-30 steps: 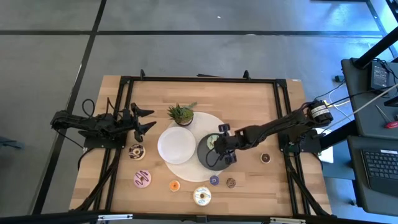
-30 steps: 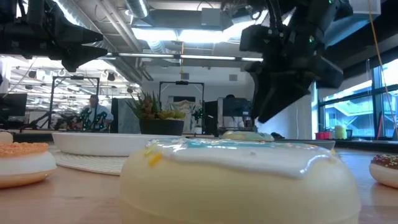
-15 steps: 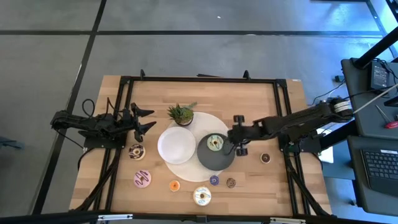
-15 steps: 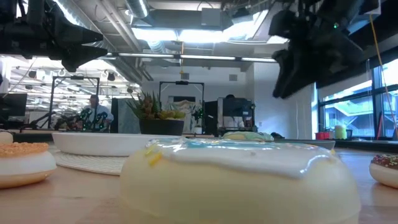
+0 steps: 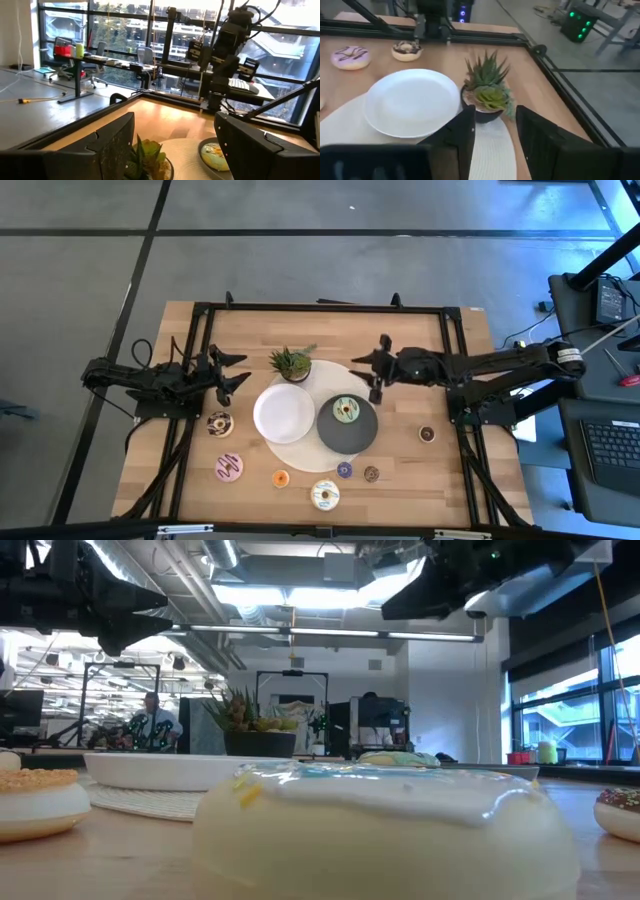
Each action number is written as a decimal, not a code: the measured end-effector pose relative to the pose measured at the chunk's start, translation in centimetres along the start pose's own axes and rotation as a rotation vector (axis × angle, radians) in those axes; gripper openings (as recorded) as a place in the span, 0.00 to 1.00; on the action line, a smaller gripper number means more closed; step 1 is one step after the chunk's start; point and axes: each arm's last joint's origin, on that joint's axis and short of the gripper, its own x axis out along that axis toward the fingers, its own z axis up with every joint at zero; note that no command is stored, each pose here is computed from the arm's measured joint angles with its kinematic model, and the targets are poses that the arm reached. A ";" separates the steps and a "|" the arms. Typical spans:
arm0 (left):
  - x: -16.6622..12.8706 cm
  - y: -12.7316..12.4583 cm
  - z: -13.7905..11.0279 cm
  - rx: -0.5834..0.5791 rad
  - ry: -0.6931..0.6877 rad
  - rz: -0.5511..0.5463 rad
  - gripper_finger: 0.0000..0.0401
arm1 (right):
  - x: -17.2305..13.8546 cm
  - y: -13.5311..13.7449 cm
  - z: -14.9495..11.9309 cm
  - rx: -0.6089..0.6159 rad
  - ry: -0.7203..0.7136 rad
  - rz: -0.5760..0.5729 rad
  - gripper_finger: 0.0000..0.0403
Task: Pick & Place donuts
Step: Put the large black donut on the gray plate
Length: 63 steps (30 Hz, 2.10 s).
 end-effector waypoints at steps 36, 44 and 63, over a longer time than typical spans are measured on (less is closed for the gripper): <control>6.4 -6.7 7.1 -0.005 0.952 0.145 0.50 | -2.4 1.9 -2.6 0.203 0.319 0.053 0.36; 5.7 -8.1 3.4 -0.178 1.379 0.517 0.47 | -2.4 1.9 -2.6 0.169 0.316 0.057 0.36; 4.8 -9.7 -1.8 -0.099 1.669 0.797 0.39 | -2.3 1.9 -2.5 0.190 0.303 0.056 0.36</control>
